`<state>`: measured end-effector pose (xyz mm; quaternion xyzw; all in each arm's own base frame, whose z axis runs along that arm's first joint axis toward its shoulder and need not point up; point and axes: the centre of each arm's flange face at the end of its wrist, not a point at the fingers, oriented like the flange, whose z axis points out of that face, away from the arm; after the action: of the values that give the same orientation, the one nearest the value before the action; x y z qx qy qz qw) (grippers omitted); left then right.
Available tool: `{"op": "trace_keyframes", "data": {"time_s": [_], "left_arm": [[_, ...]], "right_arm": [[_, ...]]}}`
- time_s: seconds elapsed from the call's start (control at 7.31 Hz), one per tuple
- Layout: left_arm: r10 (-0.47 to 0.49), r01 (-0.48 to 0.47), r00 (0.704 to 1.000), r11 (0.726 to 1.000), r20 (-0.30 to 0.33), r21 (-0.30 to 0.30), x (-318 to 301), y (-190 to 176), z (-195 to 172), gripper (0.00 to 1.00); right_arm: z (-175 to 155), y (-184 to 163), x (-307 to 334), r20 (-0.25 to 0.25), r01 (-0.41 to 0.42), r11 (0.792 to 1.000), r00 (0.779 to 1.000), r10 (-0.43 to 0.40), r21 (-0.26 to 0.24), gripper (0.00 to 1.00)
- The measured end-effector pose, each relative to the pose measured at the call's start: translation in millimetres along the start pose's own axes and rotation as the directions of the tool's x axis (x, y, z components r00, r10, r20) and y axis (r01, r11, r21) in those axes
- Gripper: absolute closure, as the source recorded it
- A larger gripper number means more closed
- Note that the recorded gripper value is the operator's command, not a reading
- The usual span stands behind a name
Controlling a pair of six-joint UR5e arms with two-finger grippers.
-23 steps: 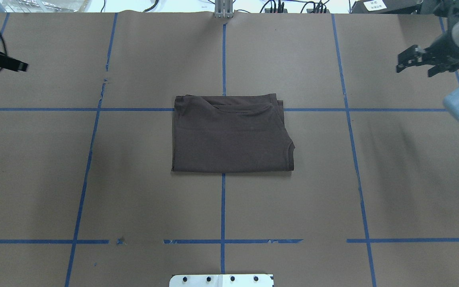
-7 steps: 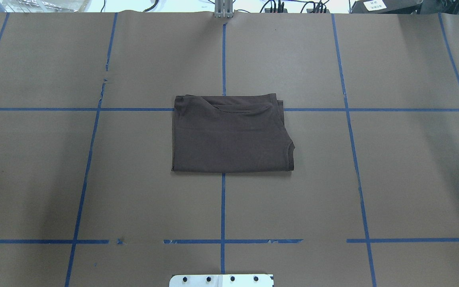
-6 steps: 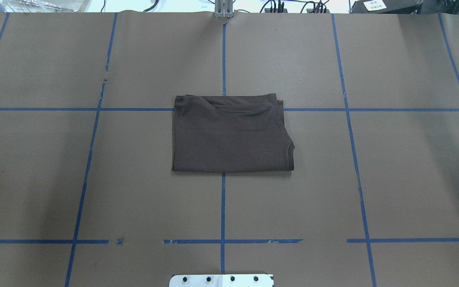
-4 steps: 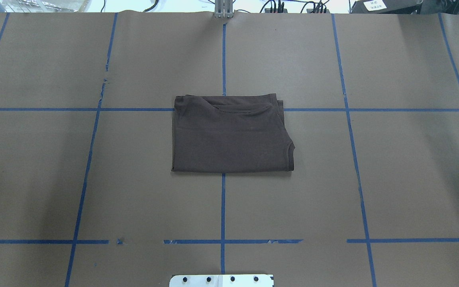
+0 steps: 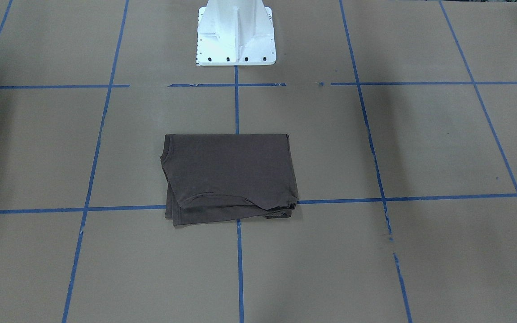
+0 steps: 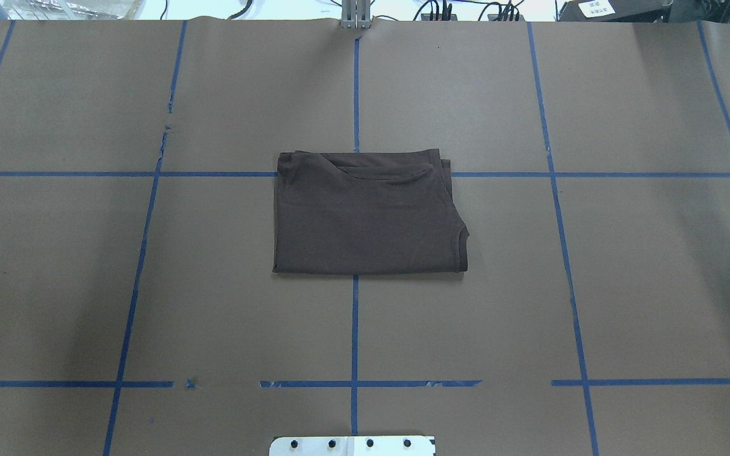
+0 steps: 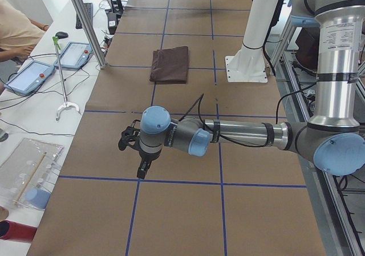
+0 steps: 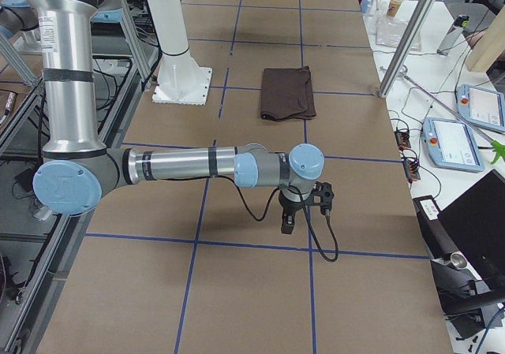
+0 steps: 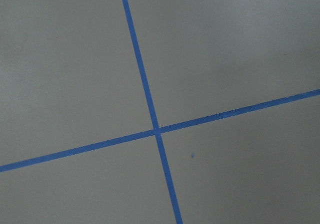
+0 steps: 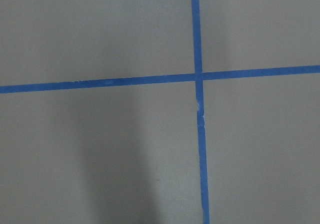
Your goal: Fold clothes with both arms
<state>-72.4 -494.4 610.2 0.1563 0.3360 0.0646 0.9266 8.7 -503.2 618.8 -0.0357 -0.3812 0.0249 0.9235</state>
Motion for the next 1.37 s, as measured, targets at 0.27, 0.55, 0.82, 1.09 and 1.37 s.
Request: {"op": "trace_keyframes", "data": {"time_s": [0.27,0.55,0.82,1.09,1.37], "left_arm": [[0.005,-0.005,0.999,1.0,0.047,0.001,-3.6,-1.3,-0.9,0.0],[0.01,-0.01,0.999,1.0,0.05,0.001,-3.3,-1.7,-1.4,0.0],[0.001,-0.001,1.0,1.0,0.005,-0.006,-1.9,0.2,2.5,0.0],[-0.013,0.012,1.0,1.0,-0.024,-0.017,-4.5,3.5,8.9,0.0],[-0.015,0.015,0.999,1.0,-0.028,-0.019,-5.4,4.3,10.6,0.0]], "right_arm": [[0.9,-0.8,-1.6,-0.001,0.002,1.0,1.0,-0.002,-0.002,0.0],[1.7,-0.6,-1.5,0.001,0.0,1.0,1.0,0.0,-0.004,0.0],[2.3,-0.5,-1.4,0.005,-0.002,1.0,1.0,0.002,-0.006,0.0],[2.7,-0.2,-1.2,0.007,-0.003,1.0,1.0,0.003,-0.007,0.0],[3.0,0.1,-0.8,0.007,-0.003,1.0,1.0,0.003,-0.008,0.0]]}}
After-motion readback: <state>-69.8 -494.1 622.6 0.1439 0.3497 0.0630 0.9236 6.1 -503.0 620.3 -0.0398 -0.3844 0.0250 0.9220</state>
